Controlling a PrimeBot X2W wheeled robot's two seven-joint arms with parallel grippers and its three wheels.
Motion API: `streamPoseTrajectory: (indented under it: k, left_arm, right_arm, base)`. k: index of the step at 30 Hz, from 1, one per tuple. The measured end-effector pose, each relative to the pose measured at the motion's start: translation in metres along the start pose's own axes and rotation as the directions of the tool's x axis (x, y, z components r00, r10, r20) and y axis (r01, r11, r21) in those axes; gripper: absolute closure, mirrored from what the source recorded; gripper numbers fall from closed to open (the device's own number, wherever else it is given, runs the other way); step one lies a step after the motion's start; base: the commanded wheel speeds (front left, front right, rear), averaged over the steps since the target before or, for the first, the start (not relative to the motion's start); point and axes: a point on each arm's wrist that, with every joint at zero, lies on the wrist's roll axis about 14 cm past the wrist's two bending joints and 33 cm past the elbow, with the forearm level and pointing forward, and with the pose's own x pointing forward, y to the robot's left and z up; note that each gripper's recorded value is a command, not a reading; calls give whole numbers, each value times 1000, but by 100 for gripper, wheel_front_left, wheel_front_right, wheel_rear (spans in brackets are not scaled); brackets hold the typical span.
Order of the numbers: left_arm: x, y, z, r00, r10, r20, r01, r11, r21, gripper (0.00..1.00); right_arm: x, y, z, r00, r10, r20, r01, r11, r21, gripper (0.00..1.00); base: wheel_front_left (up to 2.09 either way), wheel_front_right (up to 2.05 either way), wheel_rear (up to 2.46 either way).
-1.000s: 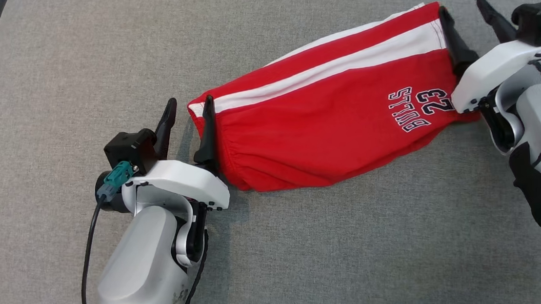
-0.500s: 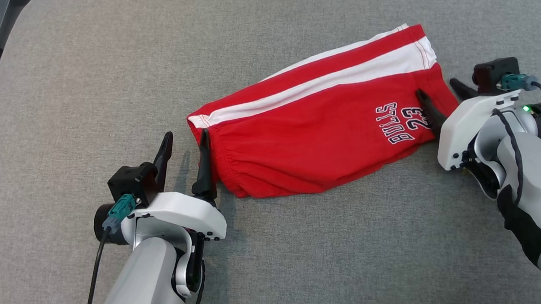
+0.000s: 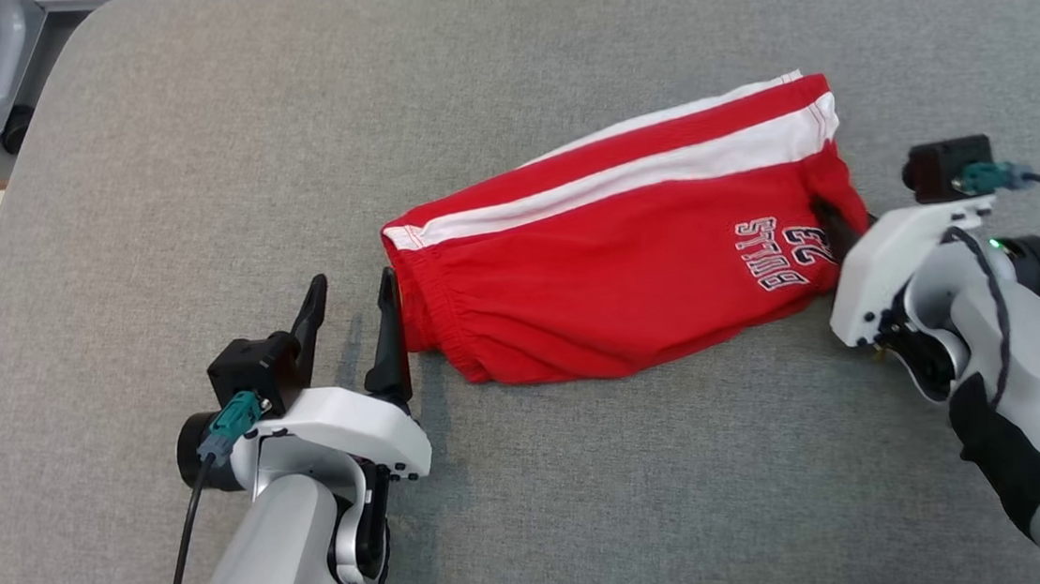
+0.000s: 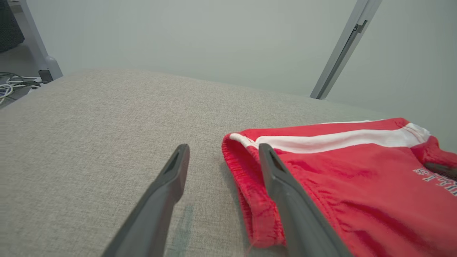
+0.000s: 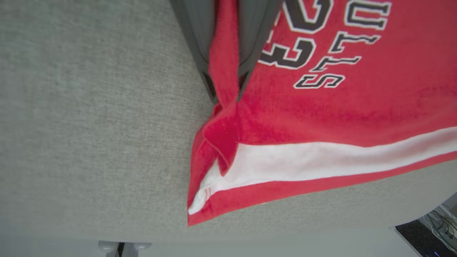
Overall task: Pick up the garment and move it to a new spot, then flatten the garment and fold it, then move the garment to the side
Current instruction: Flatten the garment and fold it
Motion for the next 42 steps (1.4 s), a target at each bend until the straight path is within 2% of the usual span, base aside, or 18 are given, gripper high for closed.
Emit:
streamPoseTrajectory:
  k: [5,12,19,23,27,32,36,37,38,39,42]
  left_arm:
    - [-9,-5,-3,1000,-14,-5,14,1000,-3,0]
    - [-18,-17,-3,999,-41,0,41,999,-20,0]
    - [-24,-24,-3,998,-59,2,59,998,-28,0]
    - [-28,-22,-4,998,-57,0,57,998,-32,0]
    - [-37,-14,-9,999,-36,-11,36,998,-45,0]
    - [-51,-1,-9,1000,2,-10,-3,999,-53,0]
    - [-60,10,-8,999,34,-4,-34,998,-57,0]
    - [-62,12,-8,999,40,-4,-40,997,-58,0]
    - [-63,14,-7,999,46,-2,-46,997,-59,0]
    - [-64,15,-7,999,50,-1,-50,997,-59,0]
    - [-65,16,-6,998,58,3,-57,997,-57,0]
  right_arm:
    - [-19,-17,10,994,-58,92,49,994,97,100]
    - [-55,-45,6,980,-137,143,117,983,144,100]
    - [-71,-44,22,968,-129,217,107,988,113,100]
    - [-64,-7,48,960,-21,281,15,1000,23,100]
    - [-55,58,64,940,147,306,-134,989,-65,100]
    - [-56,148,54,898,366,245,-339,929,-147,100]
    - [-60,191,21,876,461,141,-437,883,-172,100]
    - [-61,196,14,874,470,124,-449,878,-166,66]
    - [-61,200,10,871,478,116,-459,875,-157,25]
    - [-62,203,7,867,486,112,-469,870,-153,0]
    - [-69,217,4,845,521,124,-508,853,-122,0]
  base:
    - [0,0,0]
    - [0,0,0]
    - [0,0,0]
    - [0,0,0]
    - [0,0,0]
    - [0,0,0]
    - [0,0,0]
    - [0,0,0]
    - [0,0,0]
    - [0,0,0]
    - [0,0,0]
